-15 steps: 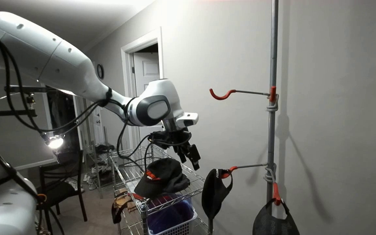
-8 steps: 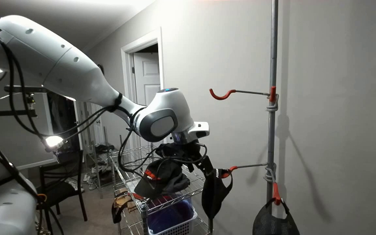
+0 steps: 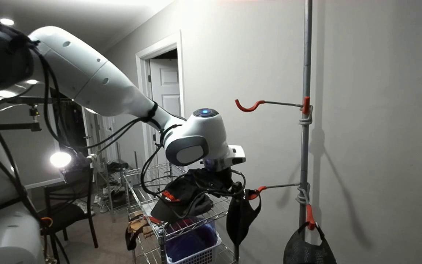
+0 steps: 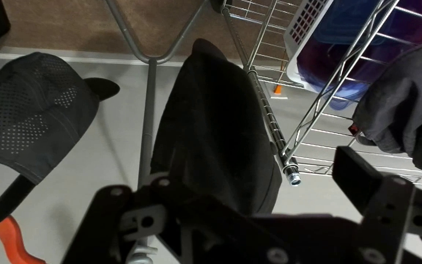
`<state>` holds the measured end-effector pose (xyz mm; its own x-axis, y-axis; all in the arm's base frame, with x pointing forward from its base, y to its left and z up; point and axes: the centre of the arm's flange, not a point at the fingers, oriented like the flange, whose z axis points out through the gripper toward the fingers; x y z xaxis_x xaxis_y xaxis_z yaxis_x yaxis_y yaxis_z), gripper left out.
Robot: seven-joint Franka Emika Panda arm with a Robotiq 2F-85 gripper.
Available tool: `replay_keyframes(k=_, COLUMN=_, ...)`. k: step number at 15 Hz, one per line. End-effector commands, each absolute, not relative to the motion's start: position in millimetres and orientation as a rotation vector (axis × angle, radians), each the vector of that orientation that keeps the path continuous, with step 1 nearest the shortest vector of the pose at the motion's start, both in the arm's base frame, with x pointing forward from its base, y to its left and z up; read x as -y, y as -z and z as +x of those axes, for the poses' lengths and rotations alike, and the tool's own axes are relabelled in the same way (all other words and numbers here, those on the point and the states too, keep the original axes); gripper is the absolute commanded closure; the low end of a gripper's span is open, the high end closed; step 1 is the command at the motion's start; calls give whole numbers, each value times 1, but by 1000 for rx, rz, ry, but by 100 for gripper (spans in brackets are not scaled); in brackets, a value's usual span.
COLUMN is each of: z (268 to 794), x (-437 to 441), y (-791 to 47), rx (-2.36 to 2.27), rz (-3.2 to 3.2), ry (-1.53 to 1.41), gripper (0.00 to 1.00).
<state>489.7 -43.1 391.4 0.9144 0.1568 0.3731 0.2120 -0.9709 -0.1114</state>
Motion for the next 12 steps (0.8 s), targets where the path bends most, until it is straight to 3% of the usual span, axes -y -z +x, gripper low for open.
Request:
replay_keyframes(k=1, z=520, x=45, y=-373, rx=378, rz=-2900, ry=546, gripper=0)
replay_keyframes(k=12, z=555, x=27, y=-322, rx=435, rz=-2925, ry=527, gripper=0)
